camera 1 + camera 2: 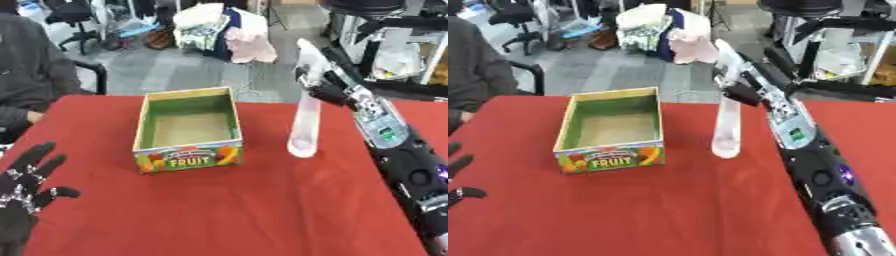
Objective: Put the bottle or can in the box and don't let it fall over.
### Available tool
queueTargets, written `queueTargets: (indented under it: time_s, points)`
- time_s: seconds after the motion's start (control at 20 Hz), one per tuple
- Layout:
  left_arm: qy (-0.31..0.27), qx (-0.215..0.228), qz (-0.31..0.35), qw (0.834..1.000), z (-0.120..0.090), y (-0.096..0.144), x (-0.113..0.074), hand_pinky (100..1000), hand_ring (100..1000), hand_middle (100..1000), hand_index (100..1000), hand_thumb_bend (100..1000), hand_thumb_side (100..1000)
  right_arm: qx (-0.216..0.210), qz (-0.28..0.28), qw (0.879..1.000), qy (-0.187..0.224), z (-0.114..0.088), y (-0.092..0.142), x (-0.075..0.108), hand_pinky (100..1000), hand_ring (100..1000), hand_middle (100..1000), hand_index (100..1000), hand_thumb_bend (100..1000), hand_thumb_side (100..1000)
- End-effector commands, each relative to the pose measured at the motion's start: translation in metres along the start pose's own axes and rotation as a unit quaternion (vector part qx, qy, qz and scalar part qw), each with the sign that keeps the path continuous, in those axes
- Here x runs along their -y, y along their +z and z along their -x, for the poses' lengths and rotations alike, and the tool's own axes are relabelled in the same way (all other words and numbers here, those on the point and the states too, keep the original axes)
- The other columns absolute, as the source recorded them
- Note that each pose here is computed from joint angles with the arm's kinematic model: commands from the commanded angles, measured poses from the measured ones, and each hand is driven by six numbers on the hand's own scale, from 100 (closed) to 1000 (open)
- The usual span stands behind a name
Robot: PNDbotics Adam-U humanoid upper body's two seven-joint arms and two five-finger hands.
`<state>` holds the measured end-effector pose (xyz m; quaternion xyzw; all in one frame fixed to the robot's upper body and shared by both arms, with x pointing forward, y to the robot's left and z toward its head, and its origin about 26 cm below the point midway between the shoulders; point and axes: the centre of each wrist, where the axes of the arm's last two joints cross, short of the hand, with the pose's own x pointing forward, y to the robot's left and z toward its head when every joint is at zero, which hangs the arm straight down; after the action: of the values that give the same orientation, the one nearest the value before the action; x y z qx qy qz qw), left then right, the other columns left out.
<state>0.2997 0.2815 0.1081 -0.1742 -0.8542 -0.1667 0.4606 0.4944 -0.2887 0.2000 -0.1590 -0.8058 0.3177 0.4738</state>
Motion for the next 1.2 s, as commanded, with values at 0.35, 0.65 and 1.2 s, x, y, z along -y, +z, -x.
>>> queueTargets:
  time_s: [0.35,0.65,1.2]
  points:
    - [0.001,0.016,0.014,1.0,-0.007,-0.008,0.001,663,1000,1000,1000,177,893,0.027,-0.028,0.999,0.023,-0.016,-0.008,0.02,927,1000,1000,1000,100,451]
    - [0.001,0.016,0.015,1.0,-0.007,-0.008,0.001,664,1000,1000,1000,177,893,0.054,-0.041,0.997,0.028,-0.027,-0.012,0.022,915,1000,1000,1000,100,425]
    - [0.003,0.017,0.016,1.0,-0.008,-0.009,0.001,666,1000,1000,1000,178,891,0.027,-0.073,0.997,0.011,-0.03,-0.013,0.022,896,1000,1000,991,100,425]
